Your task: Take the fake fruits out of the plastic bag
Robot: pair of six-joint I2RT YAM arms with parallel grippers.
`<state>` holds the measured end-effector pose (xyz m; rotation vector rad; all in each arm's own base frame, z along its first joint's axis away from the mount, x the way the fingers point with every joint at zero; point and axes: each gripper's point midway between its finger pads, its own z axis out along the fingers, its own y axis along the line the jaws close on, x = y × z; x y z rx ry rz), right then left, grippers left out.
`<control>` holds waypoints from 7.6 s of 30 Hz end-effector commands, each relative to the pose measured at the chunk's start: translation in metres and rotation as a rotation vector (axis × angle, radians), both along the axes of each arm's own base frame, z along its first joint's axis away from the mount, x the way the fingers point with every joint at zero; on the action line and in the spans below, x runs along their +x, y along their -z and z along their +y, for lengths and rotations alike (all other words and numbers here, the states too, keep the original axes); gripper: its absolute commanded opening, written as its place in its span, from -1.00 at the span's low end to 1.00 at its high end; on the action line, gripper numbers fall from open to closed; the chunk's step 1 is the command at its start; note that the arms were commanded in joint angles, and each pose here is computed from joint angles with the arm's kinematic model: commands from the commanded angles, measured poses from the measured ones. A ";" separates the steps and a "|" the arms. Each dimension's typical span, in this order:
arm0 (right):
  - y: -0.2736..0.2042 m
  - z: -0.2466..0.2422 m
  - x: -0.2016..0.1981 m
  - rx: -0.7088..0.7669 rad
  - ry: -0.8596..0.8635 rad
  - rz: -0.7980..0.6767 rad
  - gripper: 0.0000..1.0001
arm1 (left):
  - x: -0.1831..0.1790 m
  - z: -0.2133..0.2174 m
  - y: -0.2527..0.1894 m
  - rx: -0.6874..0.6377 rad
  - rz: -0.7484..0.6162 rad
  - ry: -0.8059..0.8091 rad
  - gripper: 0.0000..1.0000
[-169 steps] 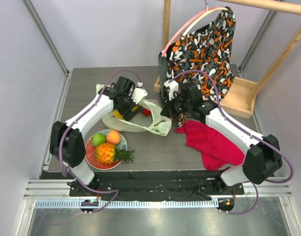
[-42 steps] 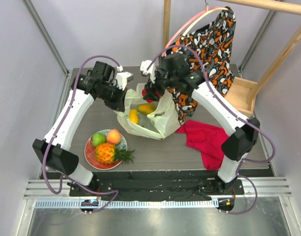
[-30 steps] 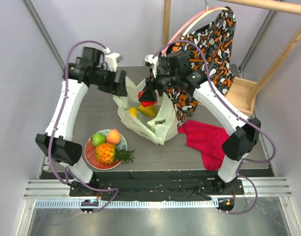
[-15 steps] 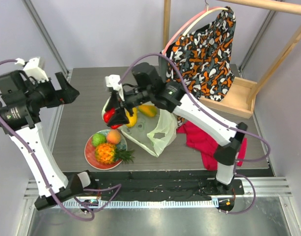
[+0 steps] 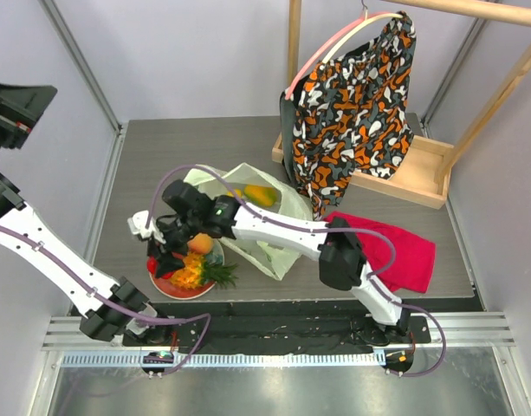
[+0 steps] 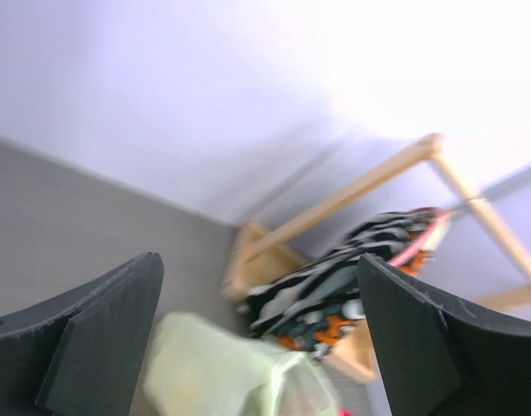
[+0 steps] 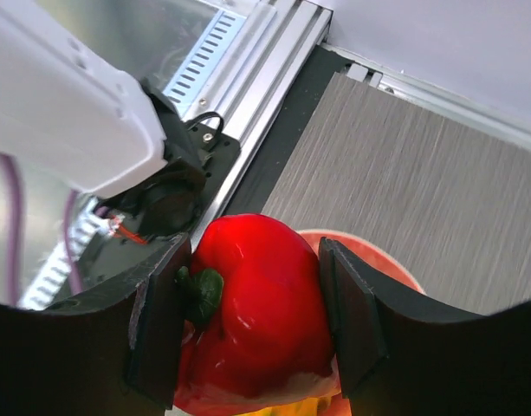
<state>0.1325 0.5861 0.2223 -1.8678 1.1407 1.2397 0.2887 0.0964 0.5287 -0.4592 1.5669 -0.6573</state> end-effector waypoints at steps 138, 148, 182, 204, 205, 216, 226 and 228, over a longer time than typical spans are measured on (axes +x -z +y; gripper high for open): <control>0.131 -0.323 0.151 -0.528 0.860 -0.136 -0.73 | -0.058 -0.232 0.254 0.461 0.520 1.013 -1.00; 0.087 -0.300 0.175 -0.417 0.901 -0.154 -0.48 | -0.066 -0.221 0.227 0.540 0.443 0.905 -0.03; 0.140 -0.197 0.280 -0.304 1.501 0.559 0.70 | -0.020 -0.247 0.232 0.572 0.416 0.976 -0.99; -0.014 -0.233 0.210 -0.133 1.018 0.269 -0.49 | 0.015 -0.247 0.216 0.595 0.383 0.920 -1.00; -0.023 -0.235 0.203 -0.115 0.971 0.222 -0.49 | 0.018 -0.247 0.214 0.596 0.382 0.909 -1.00; -0.064 -0.233 0.097 -0.072 0.536 0.033 -0.49 | 0.026 -0.197 0.138 0.776 0.281 0.598 0.77; -0.018 -0.129 0.007 -0.145 0.149 -0.180 -0.46 | 0.014 -0.099 0.115 0.572 0.341 0.211 0.92; 0.002 -0.109 -0.021 -0.176 0.077 -0.206 -0.47 | 0.010 -0.097 0.115 0.577 0.330 0.190 0.91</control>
